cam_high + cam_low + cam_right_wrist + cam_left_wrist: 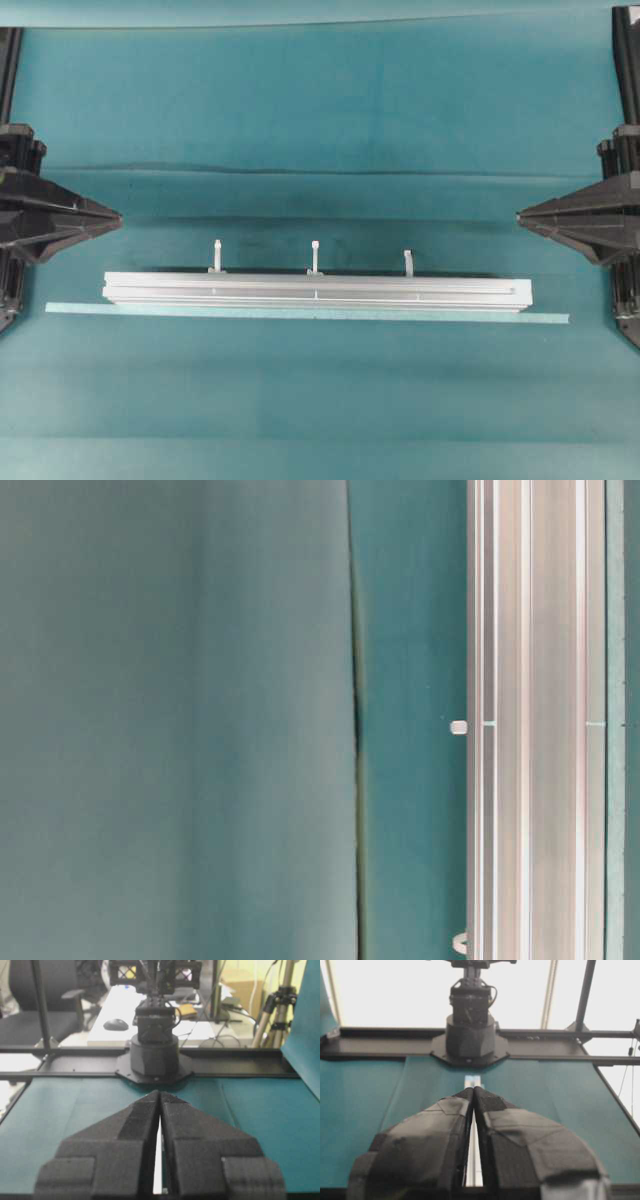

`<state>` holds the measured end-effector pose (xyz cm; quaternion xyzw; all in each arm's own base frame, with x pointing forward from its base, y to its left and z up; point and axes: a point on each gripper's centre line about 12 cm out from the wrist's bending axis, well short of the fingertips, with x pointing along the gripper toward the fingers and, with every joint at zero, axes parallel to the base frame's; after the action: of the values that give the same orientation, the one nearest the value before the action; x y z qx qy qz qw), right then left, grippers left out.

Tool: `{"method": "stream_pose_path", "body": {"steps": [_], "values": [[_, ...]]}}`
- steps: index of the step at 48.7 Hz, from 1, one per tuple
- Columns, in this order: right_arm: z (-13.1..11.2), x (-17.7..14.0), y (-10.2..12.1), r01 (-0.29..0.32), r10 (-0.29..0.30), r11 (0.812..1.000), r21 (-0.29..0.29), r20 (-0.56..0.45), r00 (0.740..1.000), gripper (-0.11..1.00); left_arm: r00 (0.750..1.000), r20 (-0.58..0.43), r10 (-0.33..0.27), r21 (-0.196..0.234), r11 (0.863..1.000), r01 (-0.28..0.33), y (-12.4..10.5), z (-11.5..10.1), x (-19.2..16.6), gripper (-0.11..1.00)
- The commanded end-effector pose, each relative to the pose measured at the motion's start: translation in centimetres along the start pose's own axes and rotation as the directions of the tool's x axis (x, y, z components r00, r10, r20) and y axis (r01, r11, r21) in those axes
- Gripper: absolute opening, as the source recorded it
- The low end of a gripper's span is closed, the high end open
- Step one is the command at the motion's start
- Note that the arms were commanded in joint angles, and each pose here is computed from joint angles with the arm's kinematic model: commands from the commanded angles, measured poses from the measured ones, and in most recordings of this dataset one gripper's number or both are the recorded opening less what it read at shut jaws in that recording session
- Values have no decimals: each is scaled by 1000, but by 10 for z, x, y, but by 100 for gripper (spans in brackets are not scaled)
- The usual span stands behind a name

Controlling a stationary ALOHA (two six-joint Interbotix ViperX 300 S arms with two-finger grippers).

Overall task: Lift the large metal rail with both hands.
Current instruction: 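Move both grippers down toward the two ends of the silver rail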

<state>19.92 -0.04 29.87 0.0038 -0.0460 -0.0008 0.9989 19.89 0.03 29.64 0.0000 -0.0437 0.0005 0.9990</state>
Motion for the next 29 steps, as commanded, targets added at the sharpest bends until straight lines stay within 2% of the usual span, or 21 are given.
{"method": "stream_pose_path", "body": {"steps": [1,5,7,11,16,24,29], "values": [[-3,4,-2,13,-12,999,34,-21,1000,11,999,-28,-42,-25,999,41,-9,8,15,14],[-9,7,-4,36,-26,993,112,-92,995,15,996,-75,-42,-39,998,39,-9,10,23,19],[-12,9,-4,46,-25,989,144,-140,990,9,994,-101,-42,-39,999,38,-9,10,25,15],[-12,12,-2,55,-15,983,175,-222,975,2,989,-147,-33,-42,999,27,-7,14,27,7],[-7,13,-2,68,-8,978,196,-290,957,2,974,-227,-23,-48,999,13,-5,20,30,3],[-4,17,-3,111,-3,966,234,-418,909,2,914,-405,1,-85,996,-39,0,22,35,1],[-11,21,-2,158,9,951,265,-537,844,2,858,-513,12,-116,990,-83,2,17,41,1]]}}
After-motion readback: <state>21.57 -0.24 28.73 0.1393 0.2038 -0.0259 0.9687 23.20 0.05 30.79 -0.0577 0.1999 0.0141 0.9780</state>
